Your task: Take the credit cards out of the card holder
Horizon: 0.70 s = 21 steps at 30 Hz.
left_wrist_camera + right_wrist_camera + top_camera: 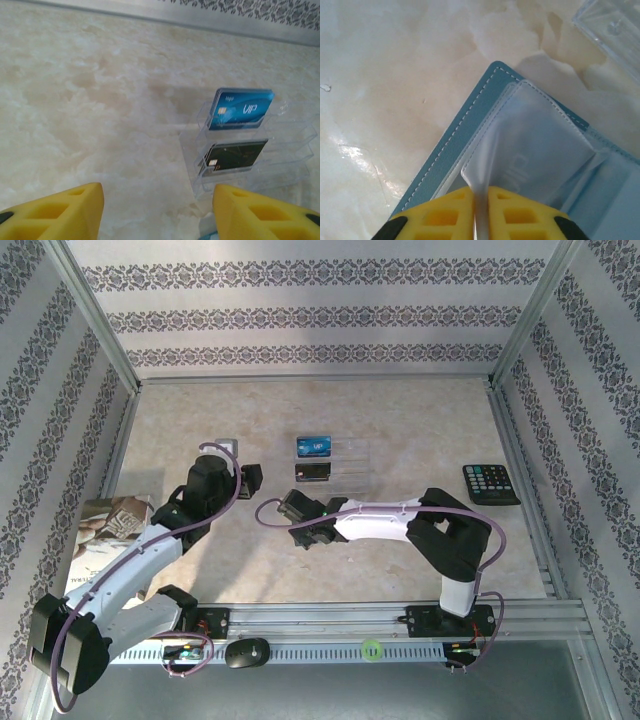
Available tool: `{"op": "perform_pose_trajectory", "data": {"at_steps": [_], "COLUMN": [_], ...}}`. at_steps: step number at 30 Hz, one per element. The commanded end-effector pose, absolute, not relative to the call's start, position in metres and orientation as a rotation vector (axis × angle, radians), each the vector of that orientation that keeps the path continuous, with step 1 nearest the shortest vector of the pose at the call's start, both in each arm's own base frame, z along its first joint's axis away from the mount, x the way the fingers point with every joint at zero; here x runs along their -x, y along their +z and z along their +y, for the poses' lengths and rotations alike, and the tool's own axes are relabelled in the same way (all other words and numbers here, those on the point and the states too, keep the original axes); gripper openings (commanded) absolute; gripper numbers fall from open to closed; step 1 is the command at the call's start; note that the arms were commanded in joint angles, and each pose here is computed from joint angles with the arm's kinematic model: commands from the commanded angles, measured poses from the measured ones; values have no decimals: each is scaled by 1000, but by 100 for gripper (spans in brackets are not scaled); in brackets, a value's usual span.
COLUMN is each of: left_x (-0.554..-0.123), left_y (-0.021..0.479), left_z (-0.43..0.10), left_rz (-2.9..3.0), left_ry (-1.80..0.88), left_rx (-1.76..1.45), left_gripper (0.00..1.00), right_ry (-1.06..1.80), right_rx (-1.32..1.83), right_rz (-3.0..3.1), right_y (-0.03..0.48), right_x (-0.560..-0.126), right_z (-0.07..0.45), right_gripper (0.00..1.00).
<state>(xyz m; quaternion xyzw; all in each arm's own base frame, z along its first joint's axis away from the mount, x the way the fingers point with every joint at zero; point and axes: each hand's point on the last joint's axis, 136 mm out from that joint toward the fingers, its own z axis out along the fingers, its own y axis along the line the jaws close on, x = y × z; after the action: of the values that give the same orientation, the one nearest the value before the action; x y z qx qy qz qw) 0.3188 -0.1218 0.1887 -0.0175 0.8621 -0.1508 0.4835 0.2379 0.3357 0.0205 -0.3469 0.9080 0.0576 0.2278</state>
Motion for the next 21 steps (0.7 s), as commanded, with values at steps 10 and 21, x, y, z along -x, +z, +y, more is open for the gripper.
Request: {"op": "perform_pose_trajectory", "data": {"at_steps": [10, 21], "left_x": [-291, -276], "left_y": [131, 92], "left_z": [-171, -239], "left_rz": [2212, 2275], "left_ry": [-669, -818], "left_rx": [4, -131], "left_gripper": [36, 9], "right_ry": [691, 972], "right_rx": [666, 499], "right_rz": [2360, 2326], "right_y": [57, 67], "right_x": [-243, -240], "right_z": [337, 344], "right_gripper": [0, 0]}}
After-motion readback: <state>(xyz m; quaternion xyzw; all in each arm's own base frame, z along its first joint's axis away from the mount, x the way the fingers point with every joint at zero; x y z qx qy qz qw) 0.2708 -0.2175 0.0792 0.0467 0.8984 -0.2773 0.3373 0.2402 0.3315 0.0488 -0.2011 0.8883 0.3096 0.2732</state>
